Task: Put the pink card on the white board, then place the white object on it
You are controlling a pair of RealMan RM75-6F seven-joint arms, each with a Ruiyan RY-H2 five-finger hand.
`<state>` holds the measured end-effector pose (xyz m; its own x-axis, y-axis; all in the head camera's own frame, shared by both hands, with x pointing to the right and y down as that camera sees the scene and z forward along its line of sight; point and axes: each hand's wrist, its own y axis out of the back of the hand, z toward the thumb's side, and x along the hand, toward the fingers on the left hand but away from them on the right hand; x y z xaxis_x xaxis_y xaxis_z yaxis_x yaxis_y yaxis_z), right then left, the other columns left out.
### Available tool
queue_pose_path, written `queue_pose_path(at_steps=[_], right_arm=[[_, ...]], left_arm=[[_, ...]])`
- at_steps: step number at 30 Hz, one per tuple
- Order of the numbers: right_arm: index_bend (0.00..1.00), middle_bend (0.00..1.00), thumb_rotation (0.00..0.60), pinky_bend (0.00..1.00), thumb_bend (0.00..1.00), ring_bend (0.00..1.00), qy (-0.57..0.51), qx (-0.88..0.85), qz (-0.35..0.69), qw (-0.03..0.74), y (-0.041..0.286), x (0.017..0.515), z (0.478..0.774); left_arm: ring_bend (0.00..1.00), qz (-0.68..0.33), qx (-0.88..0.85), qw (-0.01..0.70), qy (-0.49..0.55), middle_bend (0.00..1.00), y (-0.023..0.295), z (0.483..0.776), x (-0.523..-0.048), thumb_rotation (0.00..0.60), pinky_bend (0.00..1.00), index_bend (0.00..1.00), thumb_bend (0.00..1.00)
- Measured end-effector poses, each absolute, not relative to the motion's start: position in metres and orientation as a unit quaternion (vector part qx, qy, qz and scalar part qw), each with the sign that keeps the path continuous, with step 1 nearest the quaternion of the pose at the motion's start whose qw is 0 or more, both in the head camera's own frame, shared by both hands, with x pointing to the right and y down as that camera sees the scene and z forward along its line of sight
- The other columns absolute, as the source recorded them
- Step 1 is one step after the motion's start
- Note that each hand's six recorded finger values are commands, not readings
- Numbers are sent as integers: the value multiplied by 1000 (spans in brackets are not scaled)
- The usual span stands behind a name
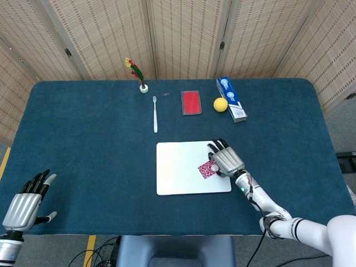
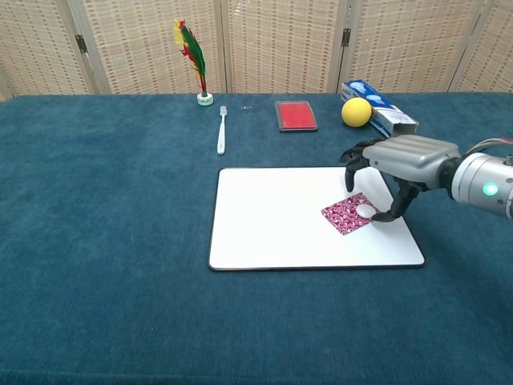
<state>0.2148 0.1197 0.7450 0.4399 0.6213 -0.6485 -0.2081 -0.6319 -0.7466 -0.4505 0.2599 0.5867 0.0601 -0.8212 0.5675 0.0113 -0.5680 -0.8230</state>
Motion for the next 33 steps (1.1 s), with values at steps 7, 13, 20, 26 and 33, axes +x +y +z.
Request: queue_pose_path(at_steps=[7, 13, 20, 26, 33], right_arm=[[256, 66, 600, 0, 127, 0, -158, -751, 504, 396, 113, 219, 728], [256, 65, 600, 0, 127, 0, -207, -749, 492, 393, 105, 245, 692], [217, 59, 600, 0, 126, 0, -262, -724, 489, 411, 126, 307, 641], [196, 46, 600, 0, 119, 0, -309, -690, 503, 419, 174, 370, 600], [178, 43, 600, 0, 120, 0, -338, -660, 524, 419, 225, 421, 578]], left_arm=[[0, -609, -643, 343, 313, 0, 260, 587, -450, 600, 190, 66, 169], [0, -610, -640, 347, 312, 0, 260, 587, -449, 600, 190, 66, 169], [0, -604, -642, 357, 309, 0, 261, 585, -442, 600, 190, 69, 170], [0, -586, -650, 370, 311, 0, 261, 580, -434, 600, 190, 56, 169], [0, -555, -662, 385, 325, 0, 261, 567, -425, 600, 190, 54, 169]])
